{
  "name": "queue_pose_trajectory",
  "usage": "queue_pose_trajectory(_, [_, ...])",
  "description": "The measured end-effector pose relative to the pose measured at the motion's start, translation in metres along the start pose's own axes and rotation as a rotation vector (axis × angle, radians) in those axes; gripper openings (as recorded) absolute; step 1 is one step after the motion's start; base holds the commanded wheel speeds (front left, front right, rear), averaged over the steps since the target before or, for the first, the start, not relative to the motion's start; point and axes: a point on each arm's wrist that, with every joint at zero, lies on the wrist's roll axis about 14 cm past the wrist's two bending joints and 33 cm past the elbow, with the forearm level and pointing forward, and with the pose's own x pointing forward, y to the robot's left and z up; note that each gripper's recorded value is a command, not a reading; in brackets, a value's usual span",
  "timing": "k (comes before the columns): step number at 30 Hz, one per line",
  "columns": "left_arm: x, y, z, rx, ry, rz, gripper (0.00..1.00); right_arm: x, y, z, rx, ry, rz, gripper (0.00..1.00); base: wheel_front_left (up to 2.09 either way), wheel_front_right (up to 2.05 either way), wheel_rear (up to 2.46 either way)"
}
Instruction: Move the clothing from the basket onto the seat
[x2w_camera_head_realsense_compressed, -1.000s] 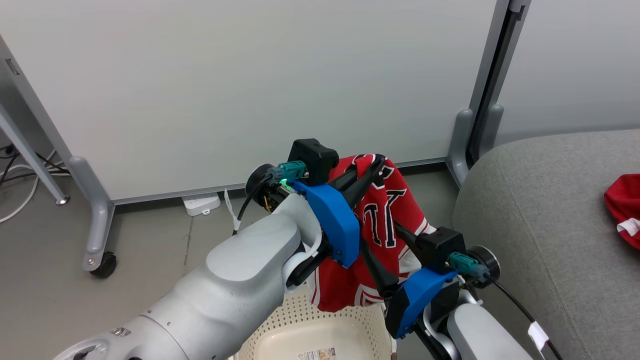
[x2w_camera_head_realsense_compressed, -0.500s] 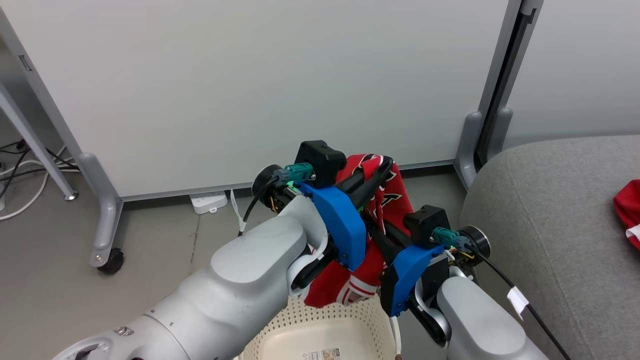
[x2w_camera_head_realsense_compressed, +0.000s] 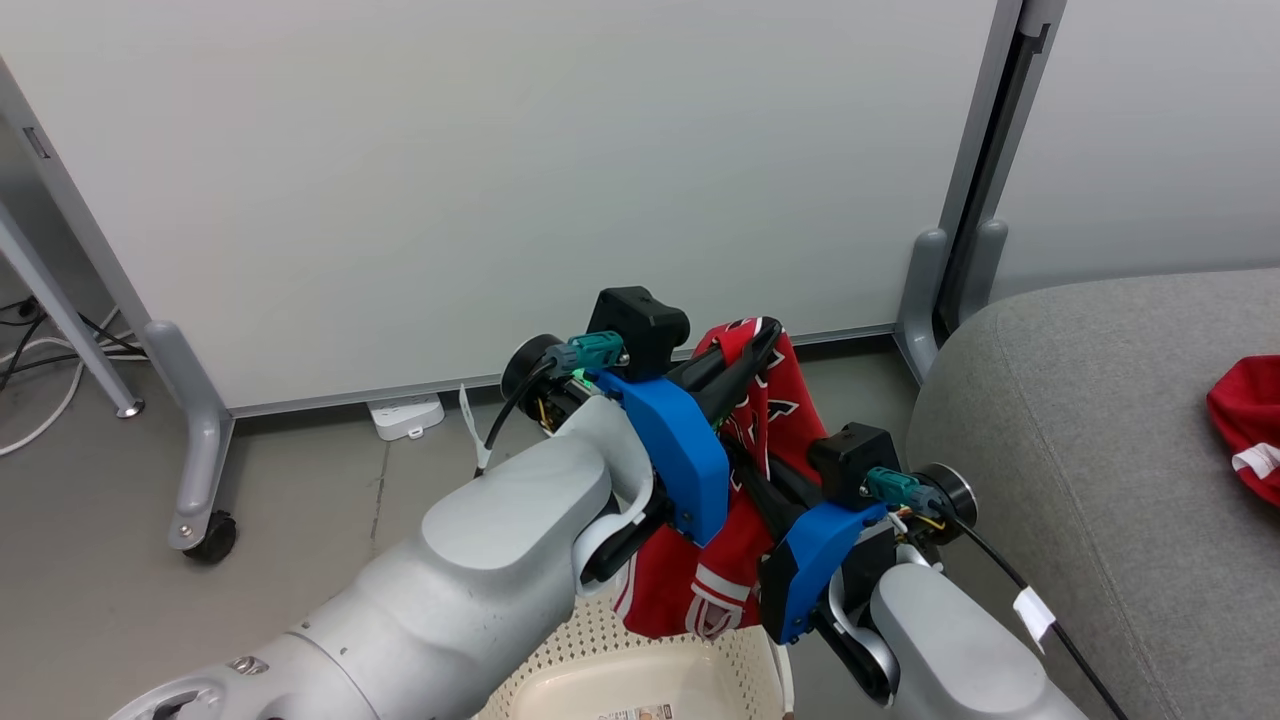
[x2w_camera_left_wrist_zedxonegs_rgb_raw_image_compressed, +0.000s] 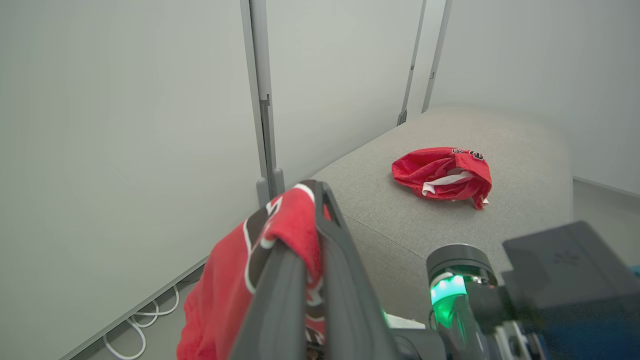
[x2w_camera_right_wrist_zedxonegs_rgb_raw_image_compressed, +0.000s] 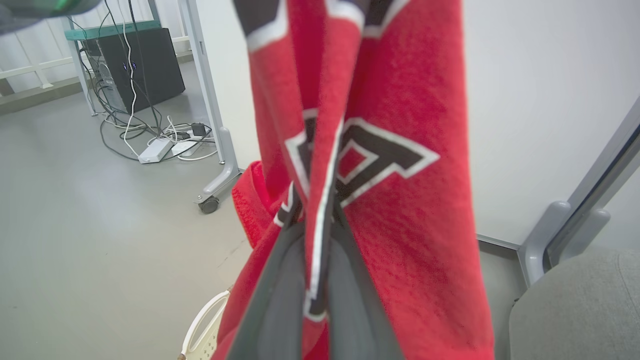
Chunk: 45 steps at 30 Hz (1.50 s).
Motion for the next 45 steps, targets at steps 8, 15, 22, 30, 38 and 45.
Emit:
queue_pose_trajectory(8, [0.001, -0.004, 0.001, -0.002, -0.004, -0.009, 0.0, -0.003, -0.002, 0.0, -0.004, -0.006, -0.006, 0.0, 0.0, 0.0, 0.0])
queue_pose_trajectory(15, [0.002, -0.005, 0.001, -0.004, -0.007, -0.012, 0.0, -0.004, -0.004, 0.002, -0.008, -0.017, -0.014, 0.0, 0.0, 0.0, 0.0])
queue_pose_trajectory(22, [0.003, -0.002, 0.001, -0.009, -0.02, 0.0, 1.0, -0.003, -0.006, 0.002, -0.011, -0.019, -0.017, 0.0, 0.0, 0.0, 0.0])
queue_pose_trajectory(30, [-0.005, -0.004, -0.019, -0.03, -0.028, 0.01, 1.0, 0.001, -0.015, 0.005, -0.015, -0.036, -0.038, 0.0, 0.0, 0.0, 0.0])
queue_pose_trajectory(38, [-0.041, 0.016, -0.042, -0.074, -0.085, 0.112, 1.0, 0.007, -0.021, 0.005, -0.003, -0.05, -0.054, 0.0, 0.0, 0.0, 0.0])
queue_pose_trajectory(45, [-0.091, 0.044, -0.074, -0.079, -0.075, 0.26, 1.0, 0.008, -0.022, 0.003, 0.011, -0.05, -0.062, 0.0, 0.0, 0.0, 0.0])
